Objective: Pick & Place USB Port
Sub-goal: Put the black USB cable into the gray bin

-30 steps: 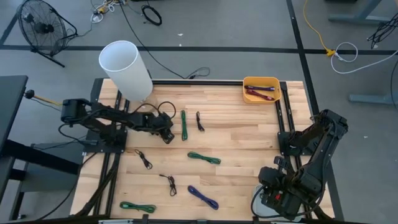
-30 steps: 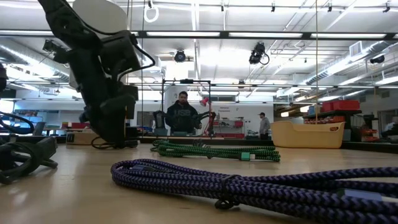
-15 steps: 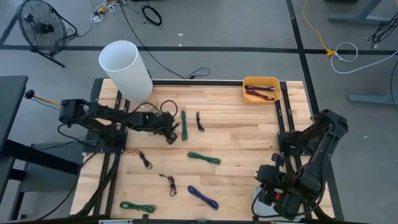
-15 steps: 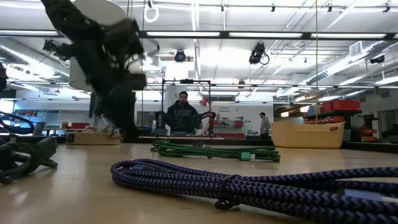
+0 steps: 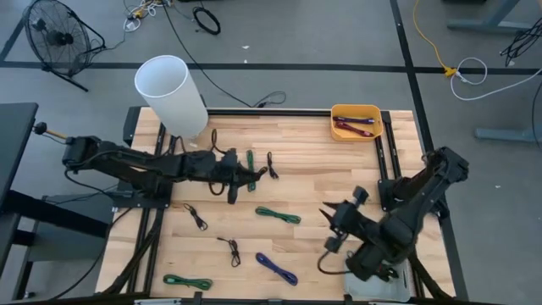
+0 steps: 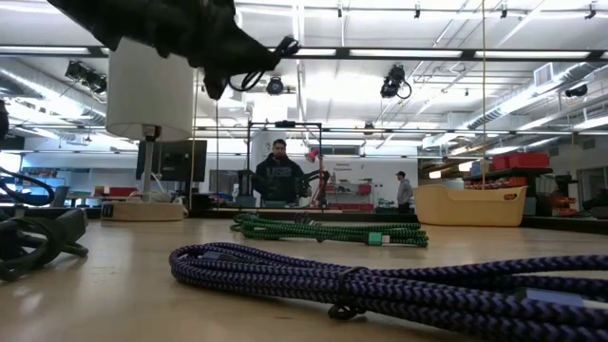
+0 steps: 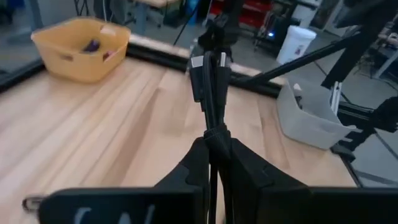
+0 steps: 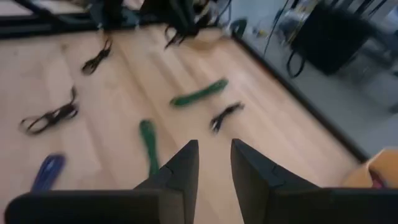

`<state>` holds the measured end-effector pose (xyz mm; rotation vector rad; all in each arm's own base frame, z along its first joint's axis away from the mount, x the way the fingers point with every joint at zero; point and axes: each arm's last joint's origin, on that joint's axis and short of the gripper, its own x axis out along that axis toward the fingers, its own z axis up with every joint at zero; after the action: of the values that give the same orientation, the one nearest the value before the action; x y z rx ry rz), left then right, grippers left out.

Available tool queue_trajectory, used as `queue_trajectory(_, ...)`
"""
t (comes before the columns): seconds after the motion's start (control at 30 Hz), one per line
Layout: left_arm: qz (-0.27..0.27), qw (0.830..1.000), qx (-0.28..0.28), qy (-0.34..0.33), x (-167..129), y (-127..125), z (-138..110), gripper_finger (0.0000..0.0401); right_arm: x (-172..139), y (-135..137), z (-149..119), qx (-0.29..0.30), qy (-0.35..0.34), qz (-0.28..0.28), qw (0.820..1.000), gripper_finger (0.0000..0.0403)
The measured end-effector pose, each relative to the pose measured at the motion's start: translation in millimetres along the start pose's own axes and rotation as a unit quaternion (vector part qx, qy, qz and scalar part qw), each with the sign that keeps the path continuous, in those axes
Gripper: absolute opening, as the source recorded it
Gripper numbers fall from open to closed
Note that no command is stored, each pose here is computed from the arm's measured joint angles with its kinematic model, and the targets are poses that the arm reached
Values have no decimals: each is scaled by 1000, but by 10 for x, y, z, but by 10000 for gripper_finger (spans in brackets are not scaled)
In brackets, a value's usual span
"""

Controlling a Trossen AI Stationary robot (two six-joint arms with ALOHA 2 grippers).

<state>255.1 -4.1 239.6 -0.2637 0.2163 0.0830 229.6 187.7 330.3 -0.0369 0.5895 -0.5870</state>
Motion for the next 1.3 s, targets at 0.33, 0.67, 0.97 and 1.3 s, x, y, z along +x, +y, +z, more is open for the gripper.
queue_trajectory(0.33,-57,994,50,-82,-25,-146,141,37,491,-132,369,-18,-52,-80,995,94)
queue_trajectory(0.67,-67,988,73,-121,-43,-170,214,37,918,-218,760,-40,-61,-34,997,94)
queue_trajectory(0.97,-67,987,77,-125,-46,-172,222,37,1185,-310,1004,-68,-94,75,990,94)
queue_trajectory(1.3,-79,983,93,-133,-52,-184,235,37,1347,-387,1134,-47,-114,165,979,94)
